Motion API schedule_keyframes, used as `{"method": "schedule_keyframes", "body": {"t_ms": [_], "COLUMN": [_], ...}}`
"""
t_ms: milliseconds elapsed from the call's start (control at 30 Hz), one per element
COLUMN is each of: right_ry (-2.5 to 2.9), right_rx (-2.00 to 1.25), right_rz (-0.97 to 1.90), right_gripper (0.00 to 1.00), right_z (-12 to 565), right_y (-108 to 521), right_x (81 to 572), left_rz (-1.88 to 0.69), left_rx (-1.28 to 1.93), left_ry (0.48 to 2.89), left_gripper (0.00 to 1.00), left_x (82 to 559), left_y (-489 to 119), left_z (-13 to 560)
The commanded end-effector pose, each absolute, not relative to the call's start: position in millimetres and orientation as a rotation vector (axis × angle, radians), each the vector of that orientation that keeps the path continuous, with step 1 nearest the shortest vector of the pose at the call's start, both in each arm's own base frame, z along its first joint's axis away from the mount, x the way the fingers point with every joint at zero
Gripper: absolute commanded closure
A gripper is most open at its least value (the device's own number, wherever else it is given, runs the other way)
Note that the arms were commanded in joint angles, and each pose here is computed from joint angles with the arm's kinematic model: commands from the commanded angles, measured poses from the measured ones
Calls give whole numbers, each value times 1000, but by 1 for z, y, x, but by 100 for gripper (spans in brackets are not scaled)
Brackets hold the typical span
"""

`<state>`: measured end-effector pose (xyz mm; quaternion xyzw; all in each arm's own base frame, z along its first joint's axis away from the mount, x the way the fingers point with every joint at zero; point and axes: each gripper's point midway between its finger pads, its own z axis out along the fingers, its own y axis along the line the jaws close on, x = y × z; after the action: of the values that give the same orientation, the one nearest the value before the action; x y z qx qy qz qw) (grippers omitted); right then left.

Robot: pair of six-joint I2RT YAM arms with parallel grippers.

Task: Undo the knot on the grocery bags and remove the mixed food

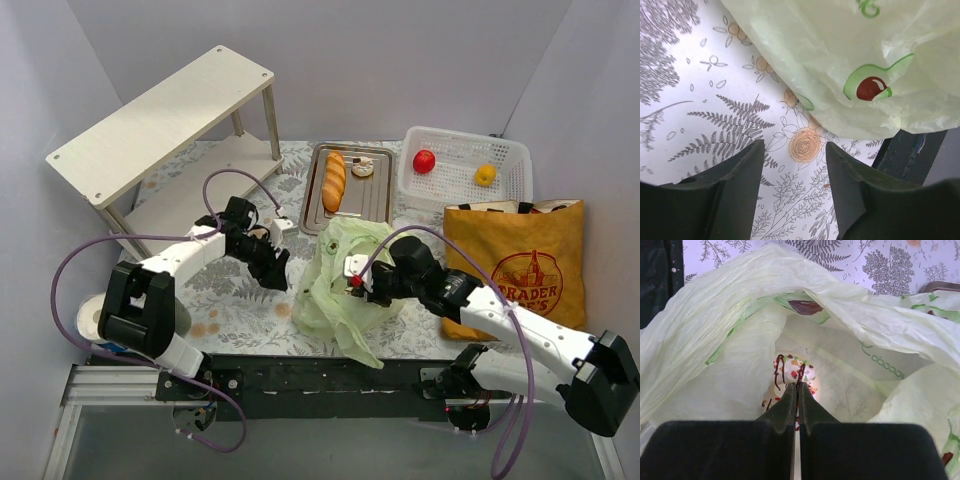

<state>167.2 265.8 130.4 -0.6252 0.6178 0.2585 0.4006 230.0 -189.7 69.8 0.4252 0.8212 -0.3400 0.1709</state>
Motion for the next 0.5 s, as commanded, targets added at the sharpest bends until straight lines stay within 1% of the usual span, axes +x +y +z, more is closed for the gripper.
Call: {"method": "schedule_keyframes", "body": {"t_ms": [0,33,67,100,133,167,233,267,333,367,400,433,467], "right_ry": [1496,1505,1505,1513,1511,1473,1499,1401,1363,1377,1399,1440,1473], "right_rx": [-1632,-1611,-1602,-1612,-1622,-1599,-1657,-1777,-1802,-1764,-1721,-1653,-1539], "right_rz": [642,649,667,694,723,772,817,778,739,729,713,684,664], "right_gripper": [99,99,99,95,90,85,74,66,54,51,49,47,44], "right_z": [131,130,128,117,111,116,87,78,69,73,75,74,84], "right_y": [254,256,258,258,261,271,268,273,275,279,282,280,284], "right_x": [155,156,155,149,145,140,119,101,94,100,107,117,132], "left_rz": [-988,-1002,-1034,-1065,-1085,-1104,-1121,-1129,-1095,-1094,-1090,-1083,-1090], "left_rx": [1220,1214,1205,1201,1195,1180,1202,1214,1280,1298,1317,1322,1327], "left_ry": [2160,2135,2132,2115,2117,2136,2162,2196,2227,2241,2240,2246,2248], "left_gripper": [45,38,35,32,19,17,17,18,18,18,19,19,19], "left_x": [242,244,242,240,238,236,227,221,211,208,206,206,207], "left_y": [-202,-206,-208,-212,-214,-216,-222,-223,-229,-231,-234,-234,-238], "left_z": [120,131,136,142,143,142,134,123,109,100,98,95,93]}}
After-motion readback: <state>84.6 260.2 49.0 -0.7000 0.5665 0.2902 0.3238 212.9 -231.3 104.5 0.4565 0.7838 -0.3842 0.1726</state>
